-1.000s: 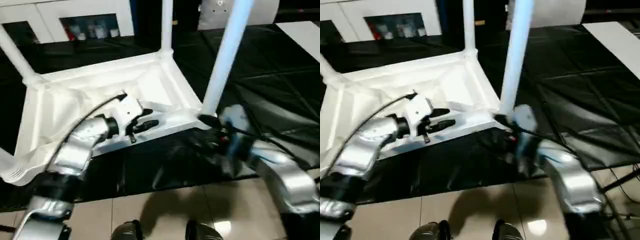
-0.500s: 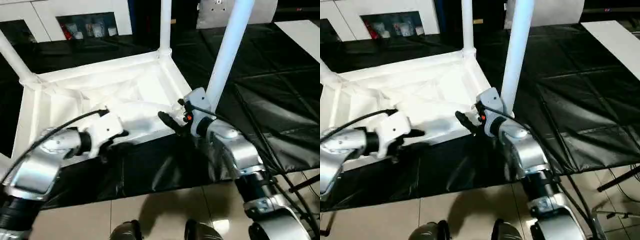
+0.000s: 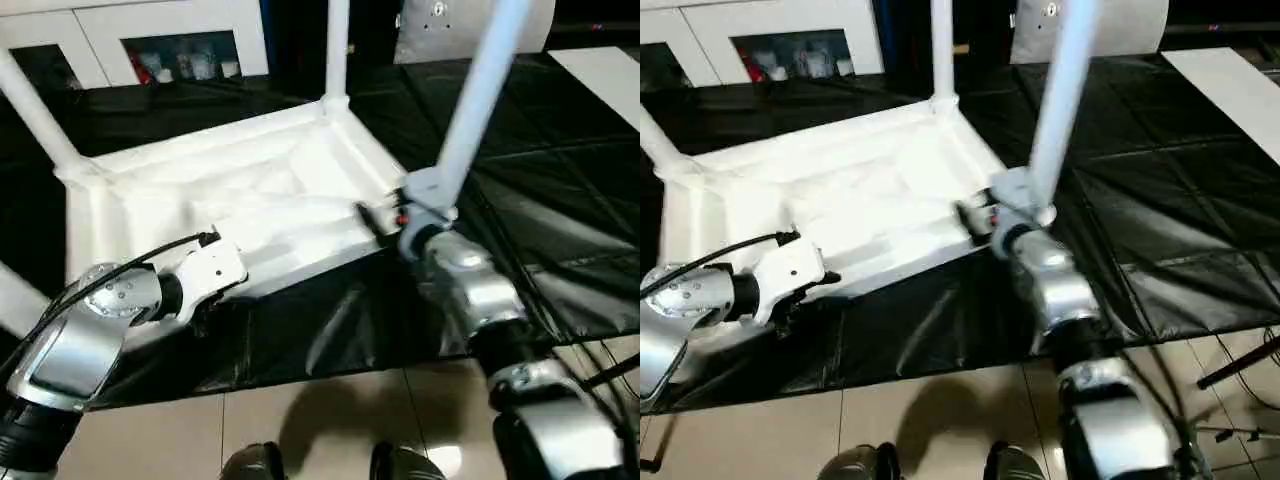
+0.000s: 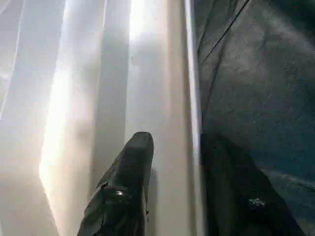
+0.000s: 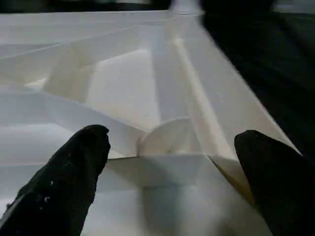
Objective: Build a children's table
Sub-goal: Rotate leg to tighten
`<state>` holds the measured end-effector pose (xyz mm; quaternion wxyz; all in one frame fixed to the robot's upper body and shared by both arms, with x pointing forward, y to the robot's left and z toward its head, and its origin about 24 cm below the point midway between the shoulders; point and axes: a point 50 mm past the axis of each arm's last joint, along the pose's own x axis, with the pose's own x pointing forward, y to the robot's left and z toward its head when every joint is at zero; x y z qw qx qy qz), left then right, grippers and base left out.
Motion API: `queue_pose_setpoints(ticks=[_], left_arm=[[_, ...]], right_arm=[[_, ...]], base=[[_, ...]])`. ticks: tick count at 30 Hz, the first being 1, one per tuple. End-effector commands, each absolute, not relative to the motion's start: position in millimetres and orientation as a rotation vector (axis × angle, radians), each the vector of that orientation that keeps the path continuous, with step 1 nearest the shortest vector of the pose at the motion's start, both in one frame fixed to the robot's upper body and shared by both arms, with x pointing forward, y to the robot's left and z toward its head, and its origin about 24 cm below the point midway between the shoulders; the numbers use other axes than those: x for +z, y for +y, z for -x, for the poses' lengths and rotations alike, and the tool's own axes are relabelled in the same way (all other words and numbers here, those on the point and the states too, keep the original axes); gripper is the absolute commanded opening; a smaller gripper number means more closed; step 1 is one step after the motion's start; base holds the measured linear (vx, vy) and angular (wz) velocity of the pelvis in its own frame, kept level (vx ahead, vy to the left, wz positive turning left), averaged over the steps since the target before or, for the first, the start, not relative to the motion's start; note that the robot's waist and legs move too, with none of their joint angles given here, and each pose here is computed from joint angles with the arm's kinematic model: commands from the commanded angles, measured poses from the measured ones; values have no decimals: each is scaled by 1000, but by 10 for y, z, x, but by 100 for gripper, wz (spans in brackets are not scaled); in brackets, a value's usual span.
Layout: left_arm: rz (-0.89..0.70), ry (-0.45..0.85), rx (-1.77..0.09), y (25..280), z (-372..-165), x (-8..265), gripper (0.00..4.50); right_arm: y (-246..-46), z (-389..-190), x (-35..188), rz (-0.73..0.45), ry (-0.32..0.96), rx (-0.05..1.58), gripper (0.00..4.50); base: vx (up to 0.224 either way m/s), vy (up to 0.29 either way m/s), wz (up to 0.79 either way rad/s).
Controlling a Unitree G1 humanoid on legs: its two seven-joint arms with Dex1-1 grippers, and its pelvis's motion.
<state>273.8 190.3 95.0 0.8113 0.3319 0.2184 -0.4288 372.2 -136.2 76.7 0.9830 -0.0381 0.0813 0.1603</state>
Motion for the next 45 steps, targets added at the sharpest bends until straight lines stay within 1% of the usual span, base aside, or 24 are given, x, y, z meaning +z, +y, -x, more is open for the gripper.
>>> queue_pose_setpoints(ticks=[1, 6, 11, 12, 13, 14, 16, 18, 21, 26, 28, 30, 32, 34, 36, 37, 39, 42, 43, 44, 45], left_arm=[[-739, 457, -886, 1929, -2767, 954, 181], [-722, 408, -872, 1855, -2836, 953, 181], [-737, 358, -852, 1769, -2952, 927, 181], [-743, 324, -828, 1707, -3014, 911, 181], [-736, 314, -821, 1689, -3031, 907, 181], [-702, 282, -795, 1601, -3100, 885, 181], [-691, 257, -792, 1495, -3160, 852, 181], [-705, 244, -789, 1438, -3199, 833, 181], [-723, 187, -727, 1313, -3324, 857, 181], [-675, 107, -670, 1174, -3420, 872, 181], [-617, 73, -665, 1123, -3410, 852, 181], [-531, 56, -676, 1091, -3354, 813, 181], [-489, 46, -676, 1091, -3312, 790, 181], [-404, 50, -679, 1112, -3229, 750, 214], [-298, 35, -646, 1168, -3114, 708, 223], [-258, 17, -618, 1202, -3070, 699, 223], [-224, -6, -590, 1236, -3030, 693, 251], [-173, -41, -527, 1367, -2879, 588, 262], [-143, -41, -477, 1462, -2792, 500, 270], [-123, -38, -448, 1505, -2761, 465, 289], [-100, -31, -410, 1551, -2735, 434, 289]], right_arm=[[-1571, -3773, 818, 58, 147, 226, 450], [-1791, -3823, 863, 70, 134, 150, 450], [-2038, -3829, 899, 77, 123, 77, 450], [-2131, -3817, 901, 78, 123, 53, 450], [-2151, -3814, 899, 79, 123, 47, 450], [-2243, -3796, 892, 83, 127, 17, 450], [-2336, -3774, 887, 85, 129, -14, 450], [-2388, -3763, 886, 87, 128, -27, 450], [-2499, -3735, 903, 91, 120, -52, 450], [-2603, -3705, 915, 98, 113, -82, 450], [-2605, -3696, 906, 92, 115, -78, 450], [-2534, -3686, 900, 94, 105, -16, 450], [-2465, -3675, 892, 92, 98, 46, 450], [-2356, -3644, 874, 71, 91, 146, 450], [-2213, -3594, 861, -2, 75, 241, 450], [-2154, -3567, 859, -14, 64, 280, 450], [-2106, -3538, 850, -9, 63, 317, 450], [-1976, -3425, 823, -19, 47, 409, 450], [-1902, -3334, 800, -23, 38, 469, 450], [-1873, -3292, 785, -15, 37, 494, 450], [-1844, -3242, 770, 1, 36, 516, 450]], base=[[0, 0, 0], [0, 0, 0], [0, 0, 0], [0, 0, 0], [0, 0, 0], [0, 0, 0], [0, 0, 0], [0, 0, 0], [0, 0, 0], [0, 0, 0], [0, 0, 0], [0, 0, 0], [0, 0, 0], [0, 0, 0], [0, 0, 0], [0, 0, 0], [0, 0, 0], [0, 0, 0], [0, 0, 0], [0, 0, 0], [0, 0, 0]])
